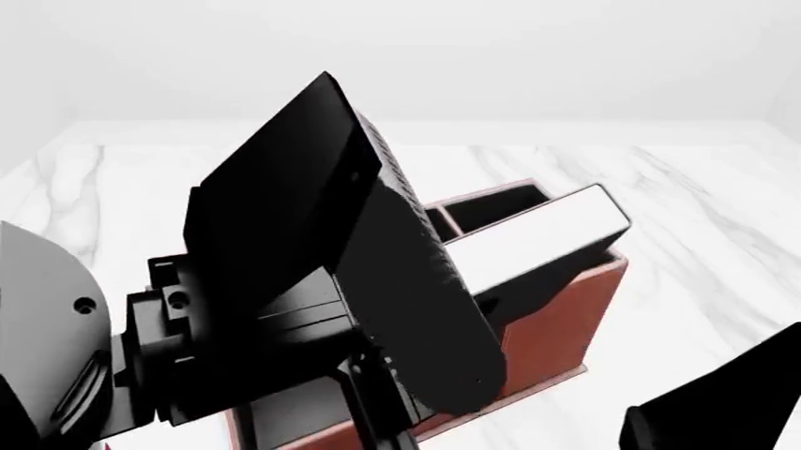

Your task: Pick up the book and place it in the back compartment of the caddy.

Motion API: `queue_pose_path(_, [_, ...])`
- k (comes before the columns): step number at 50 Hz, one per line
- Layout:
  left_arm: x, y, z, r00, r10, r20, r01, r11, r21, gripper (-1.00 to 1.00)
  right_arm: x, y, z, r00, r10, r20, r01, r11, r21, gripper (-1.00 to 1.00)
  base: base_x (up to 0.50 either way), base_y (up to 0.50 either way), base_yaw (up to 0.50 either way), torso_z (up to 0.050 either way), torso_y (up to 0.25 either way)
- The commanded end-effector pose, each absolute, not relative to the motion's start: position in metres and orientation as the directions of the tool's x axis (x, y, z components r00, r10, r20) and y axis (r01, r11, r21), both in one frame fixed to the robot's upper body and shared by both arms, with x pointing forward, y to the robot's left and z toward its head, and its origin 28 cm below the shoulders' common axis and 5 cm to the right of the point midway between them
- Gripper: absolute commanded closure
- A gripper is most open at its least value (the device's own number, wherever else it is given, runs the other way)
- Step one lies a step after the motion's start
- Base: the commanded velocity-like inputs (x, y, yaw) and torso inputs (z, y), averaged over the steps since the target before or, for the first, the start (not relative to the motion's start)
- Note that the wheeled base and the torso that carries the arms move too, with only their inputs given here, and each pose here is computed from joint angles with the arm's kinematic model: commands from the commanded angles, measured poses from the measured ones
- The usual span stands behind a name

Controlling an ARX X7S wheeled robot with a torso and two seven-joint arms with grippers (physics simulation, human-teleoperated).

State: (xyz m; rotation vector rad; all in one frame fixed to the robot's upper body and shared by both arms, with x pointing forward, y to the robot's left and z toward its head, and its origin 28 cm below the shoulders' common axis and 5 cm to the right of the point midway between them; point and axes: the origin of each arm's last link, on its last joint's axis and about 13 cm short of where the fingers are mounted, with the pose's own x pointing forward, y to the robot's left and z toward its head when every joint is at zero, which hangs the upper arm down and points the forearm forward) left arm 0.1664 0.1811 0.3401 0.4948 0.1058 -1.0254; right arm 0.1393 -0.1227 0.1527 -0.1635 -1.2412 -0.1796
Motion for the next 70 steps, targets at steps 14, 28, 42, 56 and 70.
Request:
queue_pose_path(14, [0.177, 0.195, 0.382, 0.545, -0.802, -0.245, 0.821, 0.452, 0.348, 1.0, 0.142, -0.123, 0.151, 0.32, -0.032, 0.947, 0.242, 0.969, -0.049, -1.0, 0.0, 0.0, 0.0, 0.0, 0.001])
queue_pose_path(28, [0.199, 0.199, 0.383, 0.624, -0.752, -0.212, 0.779, 0.577, 0.246, 1.0, 0.142, -0.122, 0.149, 0.325, -0.031, 0.945, 0.239, 0.97, -0.051, -1.0, 0.0, 0.0, 0.0, 0.001, 0.001])
queue_pose_path(42, [0.204, 0.198, 0.369, 0.623, -0.744, -0.24, 0.78, 0.57, 0.258, 1.0, 0.143, -0.122, 0.149, 0.33, -0.029, 0.944, 0.235, 0.971, -0.052, -1.0, 0.0, 0.0, 0.0, 0.0, 0.001])
queue_pose_path(56, [0.214, 0.201, 0.368, 0.618, -0.743, -0.258, 0.78, 0.539, 0.317, 1.0, 0.144, -0.121, 0.147, 0.337, -0.03, 0.941, 0.231, 0.972, -0.052, -1.0, 0.0, 0.0, 0.0, 0.0, 0.001])
queue_pose_path(70, [0.232, 0.207, 0.388, 0.533, -0.77, -0.351, 0.829, 0.392, 0.4, 1.0, 0.145, -0.121, 0.146, 0.344, -0.029, 0.938, 0.223, 0.974, -0.051, -1.0, 0.0, 0.0, 0.0, 0.0, 0.001])
